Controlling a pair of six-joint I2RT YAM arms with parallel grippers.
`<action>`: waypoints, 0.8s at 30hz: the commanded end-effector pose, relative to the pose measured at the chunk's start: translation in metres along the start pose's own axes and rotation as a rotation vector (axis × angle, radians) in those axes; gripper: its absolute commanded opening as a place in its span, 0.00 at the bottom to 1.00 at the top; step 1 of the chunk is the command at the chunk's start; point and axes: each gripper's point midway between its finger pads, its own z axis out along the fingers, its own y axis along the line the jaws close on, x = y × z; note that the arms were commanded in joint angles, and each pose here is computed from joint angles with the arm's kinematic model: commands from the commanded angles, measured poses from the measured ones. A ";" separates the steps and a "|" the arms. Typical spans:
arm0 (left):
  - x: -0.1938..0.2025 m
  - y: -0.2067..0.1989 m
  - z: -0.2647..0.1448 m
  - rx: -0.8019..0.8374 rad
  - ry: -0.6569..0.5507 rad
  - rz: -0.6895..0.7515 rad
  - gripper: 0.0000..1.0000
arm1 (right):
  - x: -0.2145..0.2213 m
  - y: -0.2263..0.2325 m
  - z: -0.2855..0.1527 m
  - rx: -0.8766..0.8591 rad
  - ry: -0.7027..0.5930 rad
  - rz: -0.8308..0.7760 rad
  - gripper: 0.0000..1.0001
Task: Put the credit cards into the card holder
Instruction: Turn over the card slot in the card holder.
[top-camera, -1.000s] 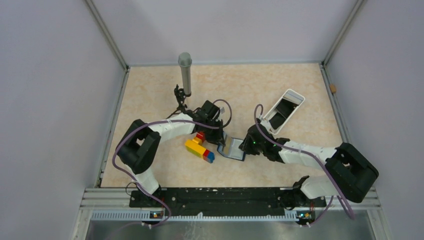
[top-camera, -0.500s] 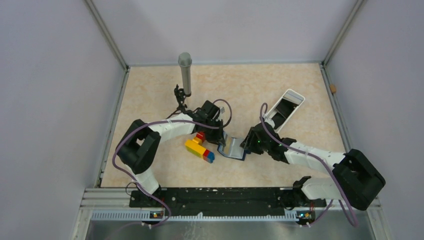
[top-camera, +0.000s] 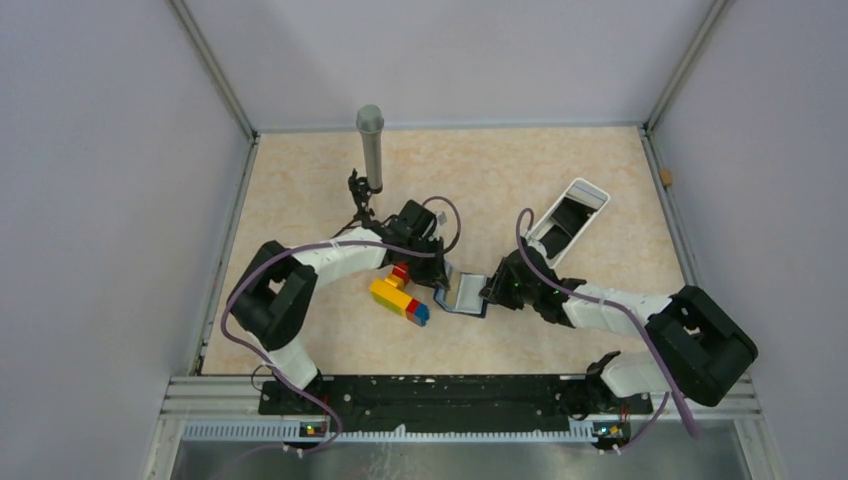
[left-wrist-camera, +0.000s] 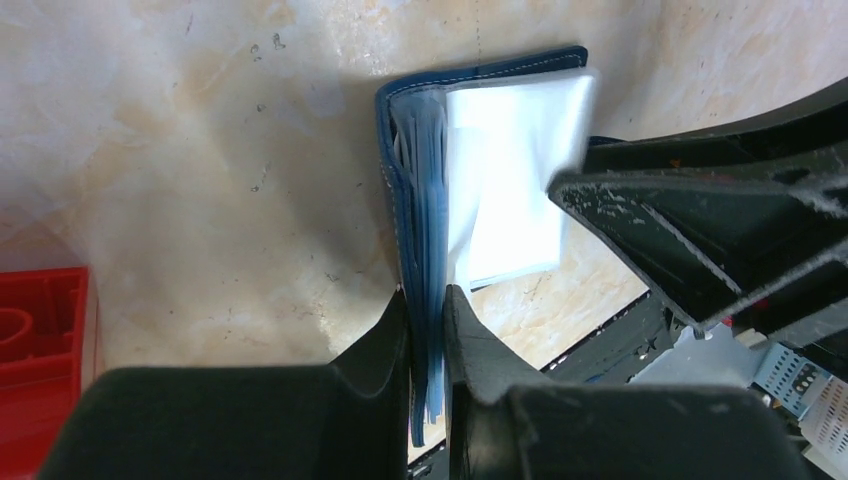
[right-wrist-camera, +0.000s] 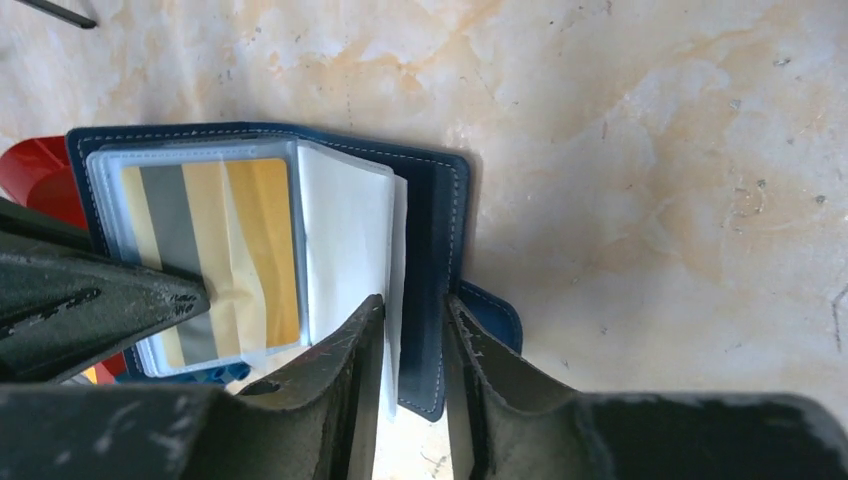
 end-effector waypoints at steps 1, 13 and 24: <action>0.000 -0.024 -0.007 0.125 -0.022 0.034 0.14 | 0.014 -0.022 0.010 0.068 0.036 0.024 0.24; 0.000 -0.029 -0.014 0.155 -0.046 0.039 0.35 | 0.017 -0.053 0.010 0.221 0.035 0.022 0.09; -0.004 -0.032 -0.022 0.159 -0.077 0.058 0.41 | 0.019 -0.054 0.012 0.226 0.044 0.020 0.08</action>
